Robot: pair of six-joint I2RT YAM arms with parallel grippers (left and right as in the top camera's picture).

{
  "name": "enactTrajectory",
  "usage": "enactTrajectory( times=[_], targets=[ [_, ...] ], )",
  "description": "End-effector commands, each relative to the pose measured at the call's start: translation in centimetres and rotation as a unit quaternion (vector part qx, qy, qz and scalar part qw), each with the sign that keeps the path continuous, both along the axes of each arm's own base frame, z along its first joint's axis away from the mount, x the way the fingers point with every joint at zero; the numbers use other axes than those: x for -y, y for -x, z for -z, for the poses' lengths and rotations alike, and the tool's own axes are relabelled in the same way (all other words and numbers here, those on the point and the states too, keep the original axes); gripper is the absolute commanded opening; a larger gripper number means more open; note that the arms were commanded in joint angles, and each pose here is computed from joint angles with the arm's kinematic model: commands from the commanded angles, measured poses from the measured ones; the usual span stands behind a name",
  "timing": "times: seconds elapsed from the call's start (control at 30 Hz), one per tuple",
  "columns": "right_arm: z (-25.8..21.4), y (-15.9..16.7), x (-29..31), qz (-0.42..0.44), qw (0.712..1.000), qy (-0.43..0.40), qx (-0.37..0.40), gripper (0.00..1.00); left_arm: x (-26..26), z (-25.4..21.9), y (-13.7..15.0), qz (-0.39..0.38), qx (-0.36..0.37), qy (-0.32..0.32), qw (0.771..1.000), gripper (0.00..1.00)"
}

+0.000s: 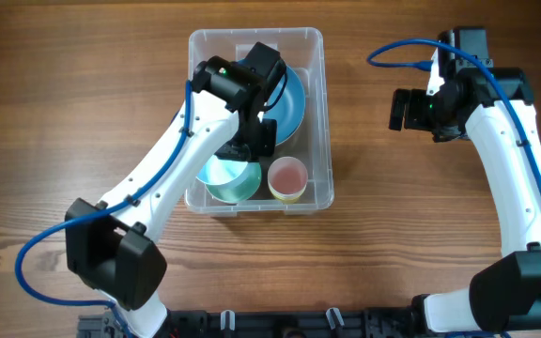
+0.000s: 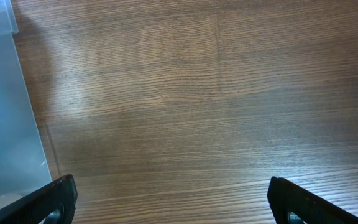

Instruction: Pack container

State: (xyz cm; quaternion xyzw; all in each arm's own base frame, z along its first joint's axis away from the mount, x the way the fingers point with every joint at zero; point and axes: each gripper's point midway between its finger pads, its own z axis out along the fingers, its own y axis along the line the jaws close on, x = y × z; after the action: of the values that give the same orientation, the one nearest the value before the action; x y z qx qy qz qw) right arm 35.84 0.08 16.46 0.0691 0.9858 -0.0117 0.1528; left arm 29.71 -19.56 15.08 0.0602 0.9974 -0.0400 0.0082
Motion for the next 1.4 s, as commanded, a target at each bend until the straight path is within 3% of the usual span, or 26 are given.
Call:
enactTrajectory(
  times=[0.0, 0.1, 0.2, 0.37, 0.5, 0.57, 0.6, 0.63, 0.67, 0.83, 0.9, 1.1, 1.37],
  targets=[
    [-0.1, -0.4, -0.1, -0.001, 1.0, -0.004, 0.002, 0.99, 0.3, 0.4, 0.2, 0.011, -0.01, 0.003, 1.0, 0.24],
    [-0.1, -0.4, -0.1, -0.001, 1.0, -0.004, 0.002, 1.0, 0.3, 0.4, 0.2, 0.012, -0.009, 0.003, 1.0, 0.38],
    [-0.1, -0.4, -0.1, -0.001, 1.0, -0.004, 0.002, 1.0, -0.4, 0.0, -0.3, 0.01, 0.01, -0.015, 1.0, 0.4],
    [-0.1, -0.5, -0.1, -0.002, 1.0, -0.004, 0.005, 0.97, -4.3, -4.1, -2.7, -0.036, 0.127, -0.077, 0.988, 0.43],
    [-0.3, -1.1, -0.5, -0.006, 1.0, -0.013, 0.017, 0.83, -8.3, -7.5, -4.1, -0.106, 0.19, -0.085, 0.972, 0.46],
    [-0.6, -1.9, -1.7, -0.026, 0.999, -0.03, 0.036, 0.68, -11.2, -8.7, -4.9, -0.151, 0.209, -0.08, 0.963, 0.47],
    [-0.8, -2.3, -2.3, -0.038, 0.998, -0.034, 0.045, 0.59, -12.6, -9.0, -5.2, -0.175, 0.213, -0.08, 0.958, 0.52],
    [-0.8, -2.8, -2.8, -0.045, 0.997, -0.035, 0.053, 0.52, -14.2, -9.1, -5.6, -0.203, 0.212, -0.08, 0.953, 0.81],
    [-0.7, -3.2, -3.4, -0.053, 0.996, -0.035, 0.057, 0.48, -15.6, -9.1, -5.7, -0.227, 0.209, -0.081, 0.948, 1.0],
    [3.3, -5.2, -7.1, -0.095, 0.994, -0.037, 0.036, 0.26, -21.7, -8.2, -6.3, -0.316, 0.183, -0.075, 0.928, 1.0],
    [4.9, -6.2, -8.5, -0.108, 0.993, -0.04, 0.036, 0.23, -22.7, -8.0, -6.3, -0.333, 0.178, -0.066, 0.924, 1.0],
    [7.9, -8.2, -14.7, -0.18, 0.974, -0.128, 0.05, 0.23, -24.7, -7.8, -6.2, -0.361, 0.173, -0.062, 0.914, 1.0],
    [6.3, -9.8, -17.4, -0.213, 0.954, -0.188, 0.1, 0.27, -24.7, -7.8, -6.2, -0.361, 0.173, -0.062, 0.914, 1.0]
  ],
)
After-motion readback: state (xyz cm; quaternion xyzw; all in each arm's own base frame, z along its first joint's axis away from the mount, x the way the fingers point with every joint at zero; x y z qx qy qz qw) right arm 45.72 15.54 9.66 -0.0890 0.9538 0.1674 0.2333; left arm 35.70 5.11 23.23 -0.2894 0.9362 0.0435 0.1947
